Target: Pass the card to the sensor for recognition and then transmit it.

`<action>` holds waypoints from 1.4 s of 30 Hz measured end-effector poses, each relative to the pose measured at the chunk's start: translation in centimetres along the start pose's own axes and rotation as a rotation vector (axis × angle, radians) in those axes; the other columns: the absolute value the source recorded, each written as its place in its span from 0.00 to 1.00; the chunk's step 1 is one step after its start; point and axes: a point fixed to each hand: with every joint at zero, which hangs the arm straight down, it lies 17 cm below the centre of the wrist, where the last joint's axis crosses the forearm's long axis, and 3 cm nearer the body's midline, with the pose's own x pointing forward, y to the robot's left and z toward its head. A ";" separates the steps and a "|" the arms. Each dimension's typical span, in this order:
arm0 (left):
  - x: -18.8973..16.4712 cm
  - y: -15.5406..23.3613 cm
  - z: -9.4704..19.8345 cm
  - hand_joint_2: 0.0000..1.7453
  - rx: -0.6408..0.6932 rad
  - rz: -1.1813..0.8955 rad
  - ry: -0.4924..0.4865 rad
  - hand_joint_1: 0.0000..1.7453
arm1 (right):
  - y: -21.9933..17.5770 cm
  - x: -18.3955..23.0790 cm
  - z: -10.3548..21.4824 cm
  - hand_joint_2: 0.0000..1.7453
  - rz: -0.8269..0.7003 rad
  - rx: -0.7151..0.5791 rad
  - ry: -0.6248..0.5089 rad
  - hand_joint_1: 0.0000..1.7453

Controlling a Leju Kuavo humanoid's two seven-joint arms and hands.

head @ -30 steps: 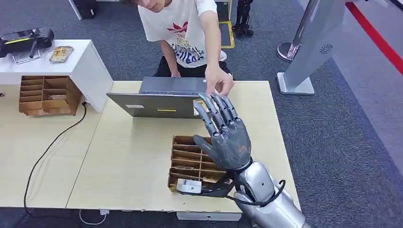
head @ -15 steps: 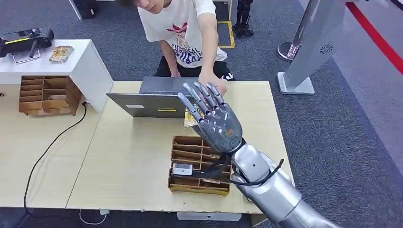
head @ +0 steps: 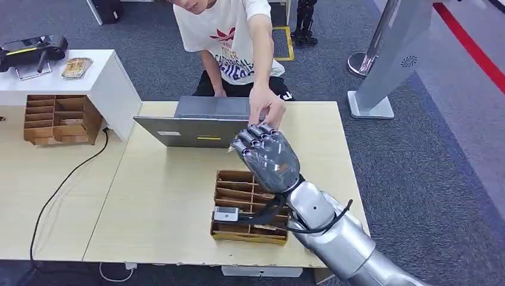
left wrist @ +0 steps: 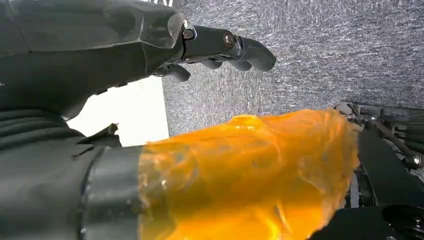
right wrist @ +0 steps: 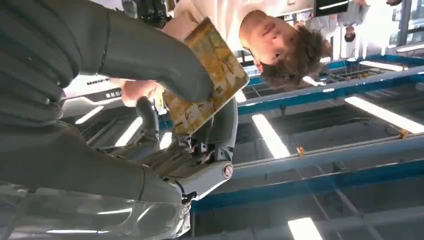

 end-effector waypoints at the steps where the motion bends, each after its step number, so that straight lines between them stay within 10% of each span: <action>1: 0.0 0.0 0.0 0.00 0.000 0.000 0.000 0.00 | 0.0 0.0 0.0 1.00 0.000 0.000 0.000 1.00; 34: 0.1 0.0 0.0 0.00 -0.003 0.022 -0.008 0.00 | 0.7 1.0 1.2 1.00 -0.358 0.024 0.127 1.00; 42: 0.1 -0.1 -0.1 0.00 -0.010 0.065 -0.018 0.00 | -3.0 0.6 2.2 1.00 -0.896 -0.094 0.282 1.00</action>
